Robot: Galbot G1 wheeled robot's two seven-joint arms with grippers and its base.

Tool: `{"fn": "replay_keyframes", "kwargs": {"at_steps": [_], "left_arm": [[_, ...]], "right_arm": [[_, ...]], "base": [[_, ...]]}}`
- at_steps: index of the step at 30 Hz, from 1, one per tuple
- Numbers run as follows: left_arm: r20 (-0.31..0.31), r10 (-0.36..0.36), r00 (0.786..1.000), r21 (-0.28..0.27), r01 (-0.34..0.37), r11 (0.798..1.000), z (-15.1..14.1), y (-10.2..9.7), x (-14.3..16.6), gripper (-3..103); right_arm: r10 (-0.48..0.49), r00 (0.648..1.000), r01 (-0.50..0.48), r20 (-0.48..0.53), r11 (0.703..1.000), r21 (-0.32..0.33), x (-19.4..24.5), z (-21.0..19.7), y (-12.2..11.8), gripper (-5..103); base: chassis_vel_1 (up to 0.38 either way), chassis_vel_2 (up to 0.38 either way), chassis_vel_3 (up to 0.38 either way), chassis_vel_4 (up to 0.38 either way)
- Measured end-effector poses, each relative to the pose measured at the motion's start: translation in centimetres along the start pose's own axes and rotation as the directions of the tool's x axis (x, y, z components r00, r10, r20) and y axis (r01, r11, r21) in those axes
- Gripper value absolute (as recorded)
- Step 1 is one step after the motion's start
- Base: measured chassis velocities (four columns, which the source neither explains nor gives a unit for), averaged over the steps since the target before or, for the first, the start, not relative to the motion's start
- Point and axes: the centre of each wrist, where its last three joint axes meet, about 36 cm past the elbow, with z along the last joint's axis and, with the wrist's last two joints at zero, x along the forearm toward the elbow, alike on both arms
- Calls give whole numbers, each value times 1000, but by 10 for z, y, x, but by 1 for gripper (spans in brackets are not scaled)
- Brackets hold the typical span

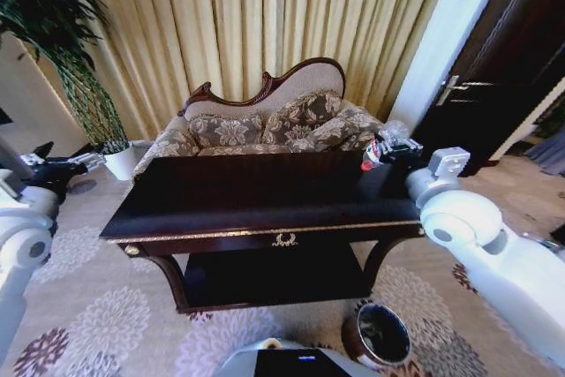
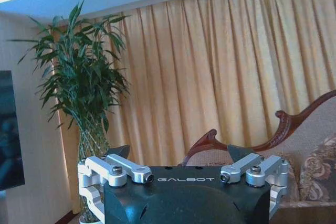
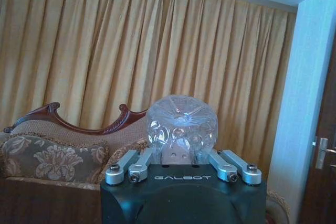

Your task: Move to the front of the table and place the trash on the table into the trash bin.

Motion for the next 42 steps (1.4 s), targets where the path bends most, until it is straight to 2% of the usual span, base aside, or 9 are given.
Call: {"fn": "replay_keyframes", "kwargs": {"at_steps": [8, 18, 27, 32, 34, 37, 39, 40, 42], "left_arm": [[21, 3, 1000, 0, -3, 1000, -6, -7, 8, 100], [11, -5, 1000, 12, 4, 1000, -4, -13, 24, 100], [21, -2, 1000, 16, 2, 1000, -7, -20, 37, 100], [9, -5, 1000, 13, 5, 1000, -3, -24, 48, 100], [-1, -6, 1000, 12, 6, 1000, -2, -25, 55, 100], [0, -4, 1000, 8, 4, 1000, -3, -26, 58, 100], [15, 10, 1000, 5, -10, 1000, -9, -33, 67, 100], [15, 10, 1000, 5, -10, 1000, -9, -33, 67, 100], [13, 14, 1000, 6, -14, 1000, -9, -36, 72, 100]], "right_arm": [[-3, 1000, 3, 11, 1000, 7, 5, -1, -1, 27], [-6, 1000, 6, -12, 1000, 2, 4, 10, -3, 27], [16, 1000, -17, -23, 999, -30, -1, 29, -10, 27], [53, 993, -60, -105, 996, -64, -2, 58, -21, 27], [85, 971, -104, -225, 992, -75, 2, 91, -33, 27], [107, 954, -128, -279, 990, -59, 4, 111, -40, 27], [172, 900, -195, -401, 981, -18, 7, 173, -58, 27], [172, 900, -195, -401, 981, -18, 7, 173, -58, 27], [221, 862, -246, -457, 969, 4, 6, 221, -66, 27]], "base": [[168, -171, -158, 168], [134, -128, -125, 123], [131, -142, -132, 125], [46, -33, -35, 47], [0, 0, 0, 0], [0, 0, 0, 0], [0, 0, 0, 0], [0, 0, 0, 0], [0, 0, 0, 0]]}}
